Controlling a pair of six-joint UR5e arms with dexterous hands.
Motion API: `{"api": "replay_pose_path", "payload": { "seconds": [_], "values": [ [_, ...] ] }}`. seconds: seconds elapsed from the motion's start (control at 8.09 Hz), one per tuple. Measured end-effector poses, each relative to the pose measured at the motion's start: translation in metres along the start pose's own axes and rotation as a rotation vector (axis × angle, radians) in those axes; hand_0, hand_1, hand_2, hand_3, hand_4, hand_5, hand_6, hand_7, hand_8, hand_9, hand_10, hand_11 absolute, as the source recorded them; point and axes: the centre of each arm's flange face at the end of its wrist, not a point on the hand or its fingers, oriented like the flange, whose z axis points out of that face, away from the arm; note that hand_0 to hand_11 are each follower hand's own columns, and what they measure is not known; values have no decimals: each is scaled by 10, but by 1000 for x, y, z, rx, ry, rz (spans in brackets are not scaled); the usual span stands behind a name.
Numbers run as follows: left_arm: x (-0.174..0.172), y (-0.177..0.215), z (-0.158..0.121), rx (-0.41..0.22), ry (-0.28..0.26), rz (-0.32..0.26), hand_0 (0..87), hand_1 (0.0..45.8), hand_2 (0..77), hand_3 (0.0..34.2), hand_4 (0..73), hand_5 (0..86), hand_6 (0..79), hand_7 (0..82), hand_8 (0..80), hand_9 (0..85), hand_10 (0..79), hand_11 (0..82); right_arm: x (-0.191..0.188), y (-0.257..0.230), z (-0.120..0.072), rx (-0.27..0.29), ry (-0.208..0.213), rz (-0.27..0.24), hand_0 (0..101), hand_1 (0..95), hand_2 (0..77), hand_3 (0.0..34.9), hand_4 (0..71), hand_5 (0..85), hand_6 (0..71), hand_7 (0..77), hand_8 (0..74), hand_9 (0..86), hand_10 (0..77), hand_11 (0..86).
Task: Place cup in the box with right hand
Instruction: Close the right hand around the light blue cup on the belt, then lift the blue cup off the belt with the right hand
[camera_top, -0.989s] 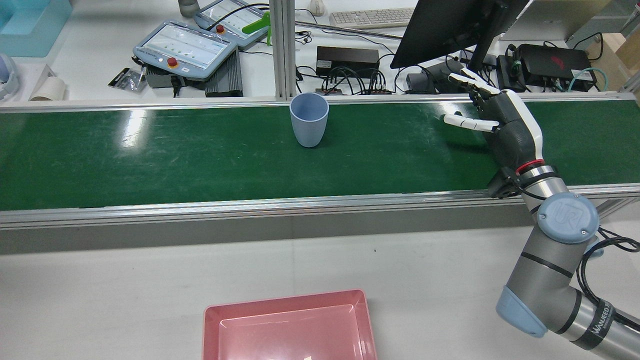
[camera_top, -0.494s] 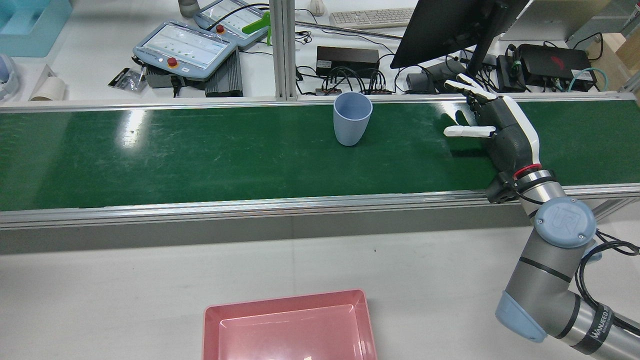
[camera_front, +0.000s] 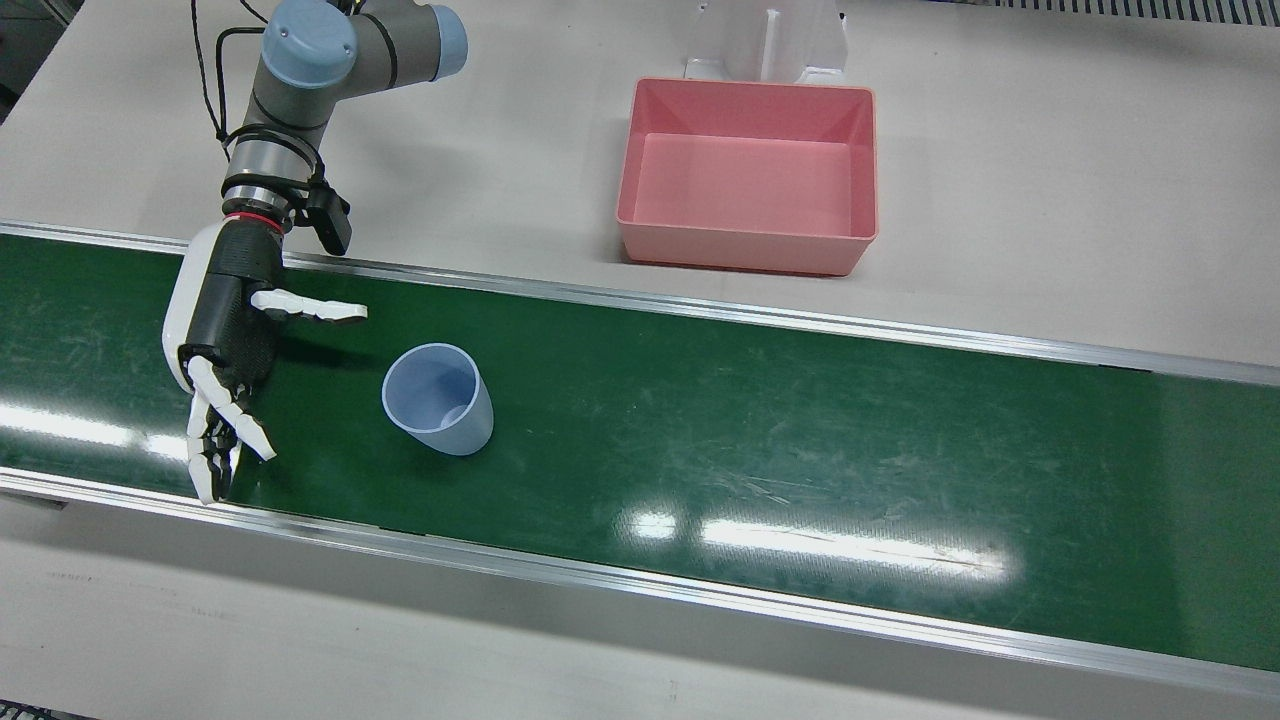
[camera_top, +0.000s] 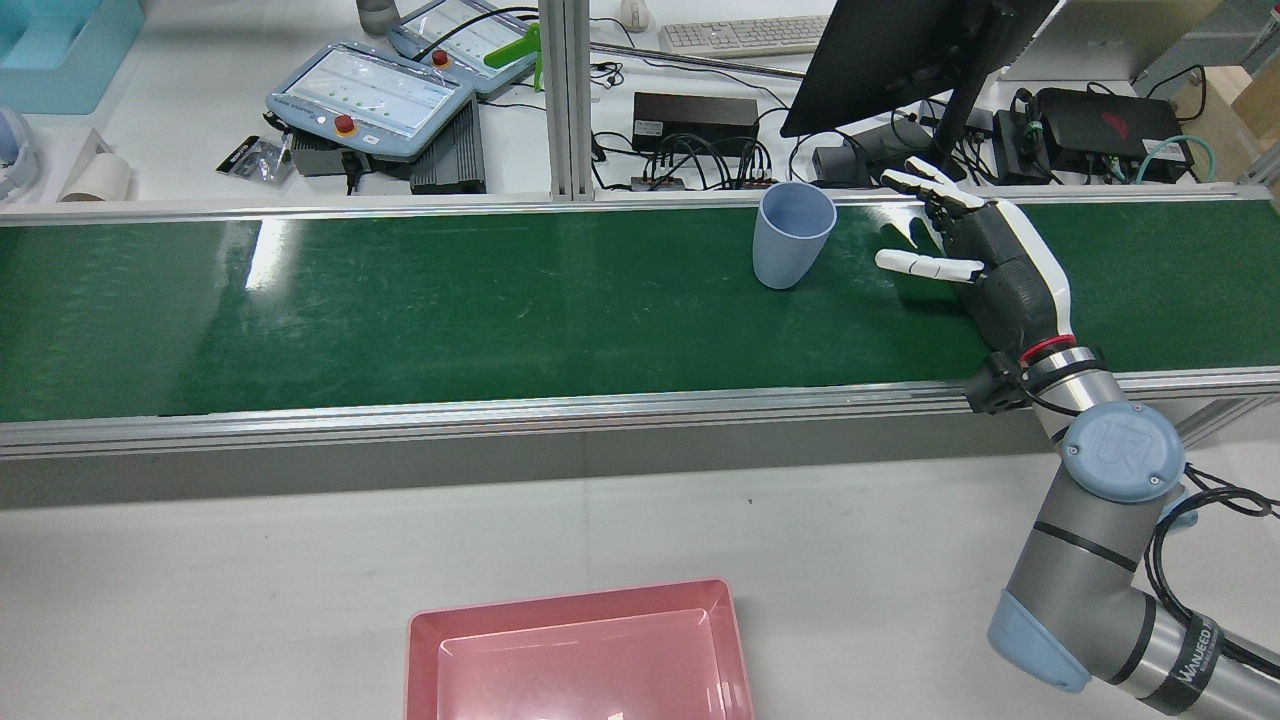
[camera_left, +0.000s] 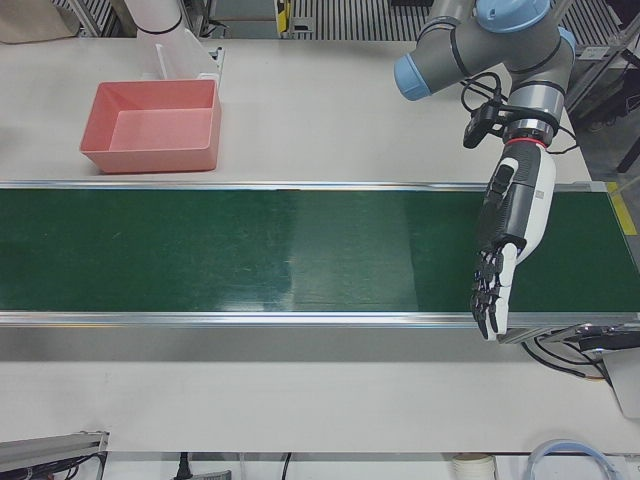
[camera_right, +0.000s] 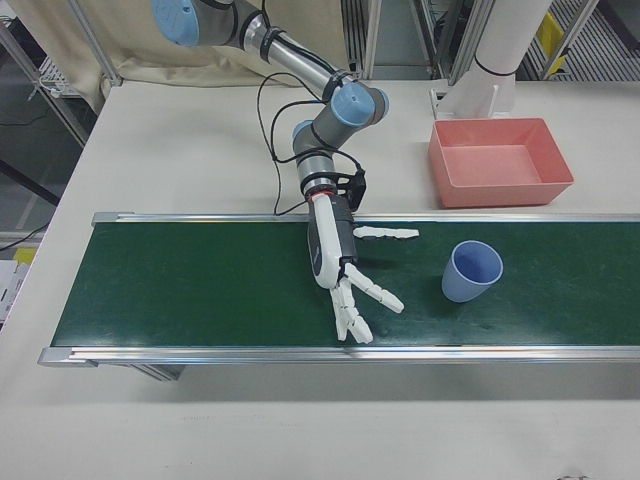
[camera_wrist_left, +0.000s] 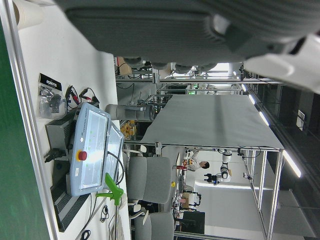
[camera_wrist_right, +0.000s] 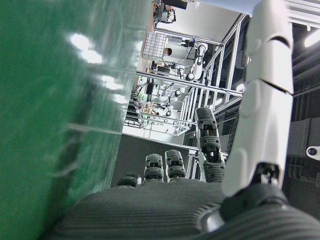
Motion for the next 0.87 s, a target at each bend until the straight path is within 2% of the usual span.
{"api": "replay_pose_path", "payload": {
  "seconds": [0.12, 0.25, 0.37, 0.49, 0.62, 0.74, 0.87],
  "values": [
    [0, 0, 0, 0, 0, 0, 0, 5, 11, 0, 11, 0, 0, 5, 0, 0, 0, 0, -1, -1, 0, 3, -2, -2, 548, 164, 93, 0, 125, 65, 49, 153, 54, 114, 11, 33],
    [0, 0, 0, 0, 0, 0, 0, 5, 11, 0, 11, 5, 5, 5, 0, 0, 0, 0, -2, -3, 1, 4, -5, -3, 548, 164, 93, 0, 125, 65, 44, 153, 54, 114, 11, 33],
    [0, 0, 0, 0, 0, 0, 0, 5, 11, 0, 11, 5, 5, 5, 0, 0, 0, 0, -3, -3, 1, 5, -7, -4, 567, 196, 16, 0, 164, 65, 44, 164, 54, 114, 11, 33],
    [0, 0, 0, 1, 0, 0, 0, 5, 11, 0, 11, 0, 5, 5, 0, 0, 0, 0, -4, -4, 1, 7, -9, -5, 567, 196, 16, 0, 164, 65, 44, 164, 54, 114, 11, 33],
    [0, -1, 0, 1, 0, 0, 0, 5, 11, 0, 11, 5, 0, 5, 0, 0, 0, 0, -9, -6, 3, 11, -18, -10, 559, 180, 76, 0, 164, 65, 49, 164, 54, 114, 11, 33],
    [0, -1, 0, 1, 0, 0, 0, 5, 11, 0, 11, 0, 0, 5, 0, 0, 0, 0, -19, -10, 5, 28, -32, -26, 547, 207, 120, 0, 131, 65, 44, 164, 54, 114, 11, 33],
    [0, -1, 0, 1, 0, 0, 0, 5, 11, 0, 11, 0, 5, 5, 0, 0, 0, 0, -29, -14, 6, 53, -43, -49, 547, 164, 98, 0, 142, 65, 49, 164, 54, 120, 11, 33]
  ]
}}
